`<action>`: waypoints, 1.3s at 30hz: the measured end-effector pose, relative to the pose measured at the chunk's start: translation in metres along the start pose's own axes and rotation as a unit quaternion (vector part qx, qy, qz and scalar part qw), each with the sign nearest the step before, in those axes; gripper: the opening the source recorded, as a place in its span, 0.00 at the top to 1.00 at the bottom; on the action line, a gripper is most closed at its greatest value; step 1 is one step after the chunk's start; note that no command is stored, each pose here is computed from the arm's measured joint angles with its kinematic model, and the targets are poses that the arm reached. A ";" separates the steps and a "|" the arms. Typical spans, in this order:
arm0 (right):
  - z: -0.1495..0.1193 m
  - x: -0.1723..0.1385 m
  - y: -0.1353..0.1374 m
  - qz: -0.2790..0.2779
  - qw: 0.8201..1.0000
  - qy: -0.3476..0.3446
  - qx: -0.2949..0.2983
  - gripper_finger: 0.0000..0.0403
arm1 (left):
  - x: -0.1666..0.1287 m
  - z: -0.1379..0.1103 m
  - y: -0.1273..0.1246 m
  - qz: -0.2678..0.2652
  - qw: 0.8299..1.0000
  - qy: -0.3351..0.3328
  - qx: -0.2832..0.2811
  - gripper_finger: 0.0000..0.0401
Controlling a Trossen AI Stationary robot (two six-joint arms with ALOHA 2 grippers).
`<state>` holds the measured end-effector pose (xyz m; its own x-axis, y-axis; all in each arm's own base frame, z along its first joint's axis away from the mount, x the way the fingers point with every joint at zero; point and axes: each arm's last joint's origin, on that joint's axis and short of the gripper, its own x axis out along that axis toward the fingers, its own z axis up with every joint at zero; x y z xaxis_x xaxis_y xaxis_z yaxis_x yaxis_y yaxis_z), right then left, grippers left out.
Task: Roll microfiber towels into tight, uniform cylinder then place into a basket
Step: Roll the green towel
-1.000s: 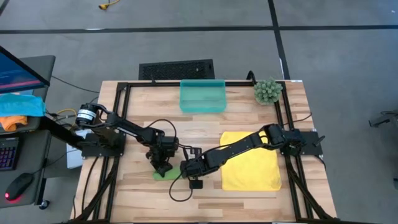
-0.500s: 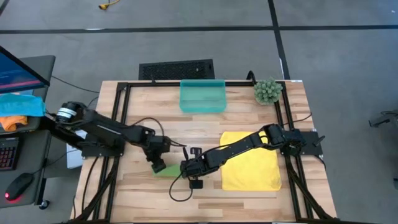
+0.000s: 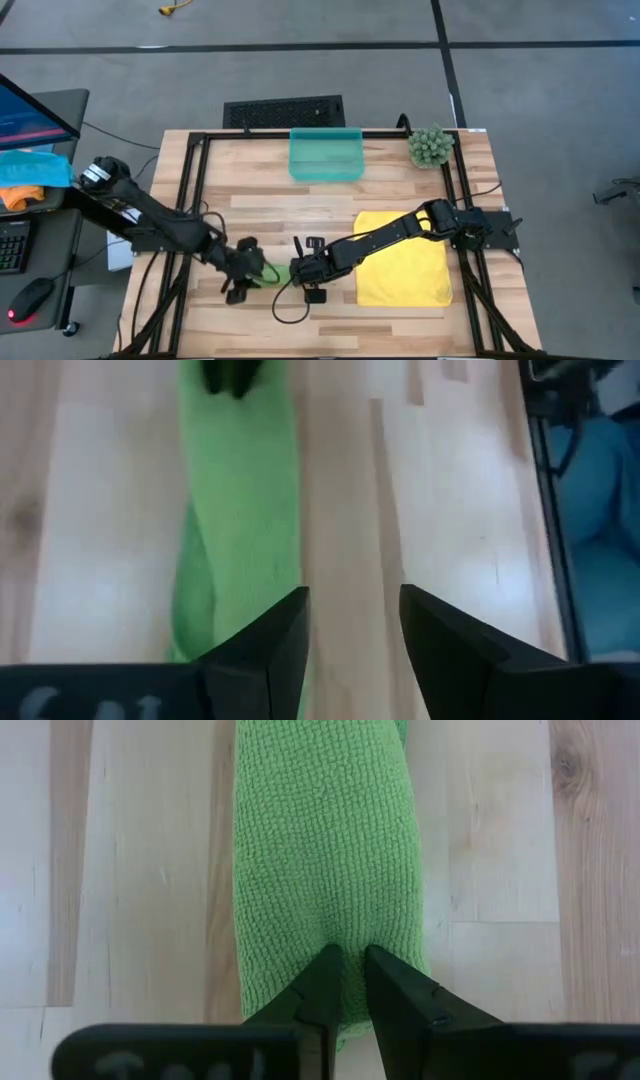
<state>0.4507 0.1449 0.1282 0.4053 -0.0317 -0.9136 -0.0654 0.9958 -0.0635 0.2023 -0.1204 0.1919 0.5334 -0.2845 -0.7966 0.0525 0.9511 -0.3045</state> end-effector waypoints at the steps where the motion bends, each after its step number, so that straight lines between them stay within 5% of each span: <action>1: 0.000 0.000 0.000 0.000 1.000 0.000 0.000 0.81 | 0.002 -0.002 -0.003 -0.001 1.000 0.002 0.009 0.63; 13: 0.000 0.000 0.000 0.000 1.000 0.000 0.000 0.81 | 0.043 -0.010 0.007 0.042 0.997 0.066 0.004 0.63; 39: -0.001 0.000 0.001 0.013 1.000 0.004 0.000 0.81 | 0.038 -0.008 0.035 0.159 0.982 0.073 -0.075 0.63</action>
<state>0.4501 0.1462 0.1280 0.3964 -0.0062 -0.9181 -0.0758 0.9963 -0.0395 0.2173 -0.0988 0.1468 0.3762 -0.0004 -0.9265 -0.2279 0.9692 -0.0930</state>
